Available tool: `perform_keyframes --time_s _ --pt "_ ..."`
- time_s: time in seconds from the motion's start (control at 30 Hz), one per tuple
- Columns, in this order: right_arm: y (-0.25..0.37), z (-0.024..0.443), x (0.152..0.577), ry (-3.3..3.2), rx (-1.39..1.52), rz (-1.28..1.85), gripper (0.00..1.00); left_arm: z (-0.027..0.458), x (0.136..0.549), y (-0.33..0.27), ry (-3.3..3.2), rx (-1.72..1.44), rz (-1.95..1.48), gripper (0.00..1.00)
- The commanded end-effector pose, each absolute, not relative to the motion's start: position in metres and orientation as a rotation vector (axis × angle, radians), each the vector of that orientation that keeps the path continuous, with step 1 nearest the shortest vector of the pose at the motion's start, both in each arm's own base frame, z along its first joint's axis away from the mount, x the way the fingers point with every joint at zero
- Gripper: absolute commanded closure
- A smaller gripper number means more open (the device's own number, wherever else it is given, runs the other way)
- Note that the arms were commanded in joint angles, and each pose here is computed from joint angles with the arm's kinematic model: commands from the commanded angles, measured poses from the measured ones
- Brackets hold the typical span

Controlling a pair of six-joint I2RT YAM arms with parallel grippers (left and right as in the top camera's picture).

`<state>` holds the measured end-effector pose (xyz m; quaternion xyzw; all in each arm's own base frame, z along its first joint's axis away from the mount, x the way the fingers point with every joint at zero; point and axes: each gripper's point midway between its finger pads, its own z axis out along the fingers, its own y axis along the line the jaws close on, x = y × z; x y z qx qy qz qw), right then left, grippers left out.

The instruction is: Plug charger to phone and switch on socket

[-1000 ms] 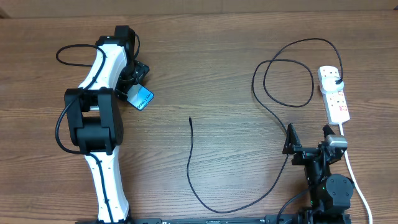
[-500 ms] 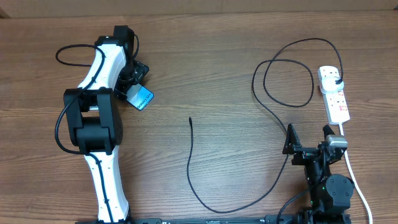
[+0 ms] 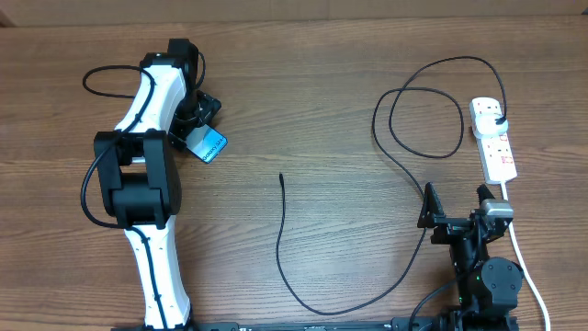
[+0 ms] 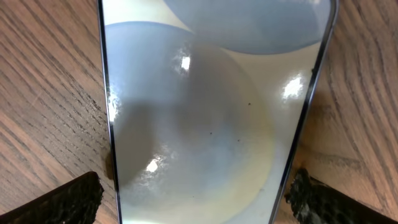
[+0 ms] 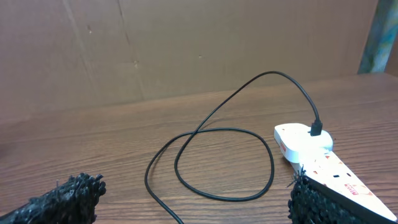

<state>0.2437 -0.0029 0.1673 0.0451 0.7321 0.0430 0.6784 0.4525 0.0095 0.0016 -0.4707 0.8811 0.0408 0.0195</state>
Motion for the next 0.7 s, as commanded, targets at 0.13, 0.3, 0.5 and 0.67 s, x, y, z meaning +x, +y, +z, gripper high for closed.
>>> perform_keyframes --time_s 0.13,0.3,0.5,0.67 --pt "-0.003 0.168 0.244 1.636 0.095 0.091 0.00 -0.044 0.422 0.010 2.863 -1.445 0.269 0.00" --pt "-0.003 0.168 0.244 1.636 0.095 0.091 0.00 -0.046 0.423 0.010 2.858 -1.443 0.264 0.00" --pt "-0.003 0.168 0.244 1.636 0.095 0.091 0.00 -0.052 0.424 0.009 2.851 -1.441 0.248 0.00" --pt "-0.003 0.168 0.244 1.636 0.095 0.091 0.00 -0.055 0.422 0.009 2.853 -1.442 0.249 0.00"
